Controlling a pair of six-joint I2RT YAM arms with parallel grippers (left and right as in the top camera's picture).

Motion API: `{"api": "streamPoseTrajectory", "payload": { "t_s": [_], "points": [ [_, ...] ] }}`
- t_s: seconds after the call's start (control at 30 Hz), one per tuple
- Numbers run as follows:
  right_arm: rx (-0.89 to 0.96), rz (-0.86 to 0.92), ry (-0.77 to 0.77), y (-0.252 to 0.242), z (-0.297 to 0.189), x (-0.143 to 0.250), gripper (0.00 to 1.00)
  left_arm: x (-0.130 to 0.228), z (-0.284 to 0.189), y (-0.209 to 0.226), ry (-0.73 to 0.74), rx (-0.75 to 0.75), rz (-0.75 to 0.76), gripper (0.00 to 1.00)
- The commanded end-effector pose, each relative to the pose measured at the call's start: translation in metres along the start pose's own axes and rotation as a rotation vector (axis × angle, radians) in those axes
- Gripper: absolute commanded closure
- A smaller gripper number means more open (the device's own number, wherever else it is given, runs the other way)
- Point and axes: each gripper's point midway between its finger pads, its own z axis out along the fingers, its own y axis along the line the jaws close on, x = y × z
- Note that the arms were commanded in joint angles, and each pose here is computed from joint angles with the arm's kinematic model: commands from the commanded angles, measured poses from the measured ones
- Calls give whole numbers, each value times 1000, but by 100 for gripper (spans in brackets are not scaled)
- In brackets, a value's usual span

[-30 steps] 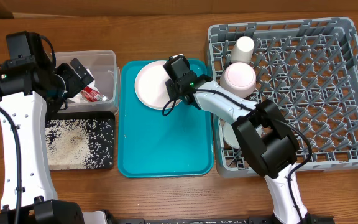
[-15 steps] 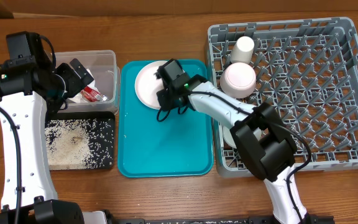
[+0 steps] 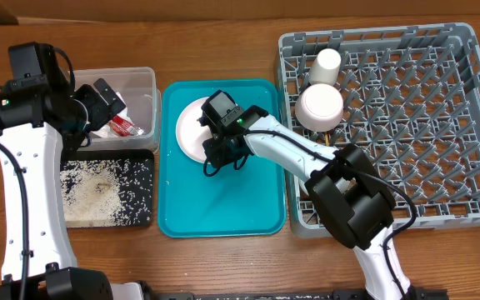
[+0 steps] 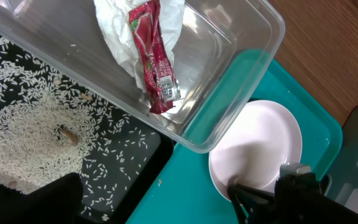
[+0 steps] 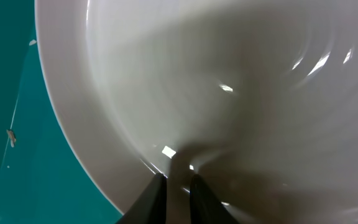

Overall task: Sort waste into correct bins and load items into the dishwasher
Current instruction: 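Lower the right gripper and grip the pink plate's edge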

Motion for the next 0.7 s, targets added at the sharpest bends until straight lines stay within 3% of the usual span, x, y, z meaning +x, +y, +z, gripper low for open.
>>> {"api": "streamPoseTrajectory", "payload": {
  "t_s": [0.0, 0.13, 0.2, 0.27, 0.37, 0.4, 0.63, 0.67],
  "points": [
    [-4, 12, -57, -3, -20, -25, 84, -3, -9, -4, -28, 16, -4, 0],
    [58, 21, -200, -9, -80, -70, 80, -3, -9, -4, -28, 16, -4, 0],
    [64, 28, -234, -13, -93, -81, 59, -3, -9, -4, -28, 16, -4, 0],
    [55, 39, -243, -17, -97, -84, 50, -3, -9, -4, -28, 16, -4, 0],
    [61, 65, -218, -30, -94, -79, 9, -3, -9, -4, -28, 16, -4, 0],
    [71, 76, -209, -37, -93, -76, 1, -3, -9, -4, -28, 16, -4, 0],
    [219, 118, -174, -78, -77, -58, 1, -3, -9, -4, -28, 16, -4, 0],
    [233, 119, -173, -81, -75, -56, 8, -3, -9, -4, -28, 16, -4, 0]
  ]
}}
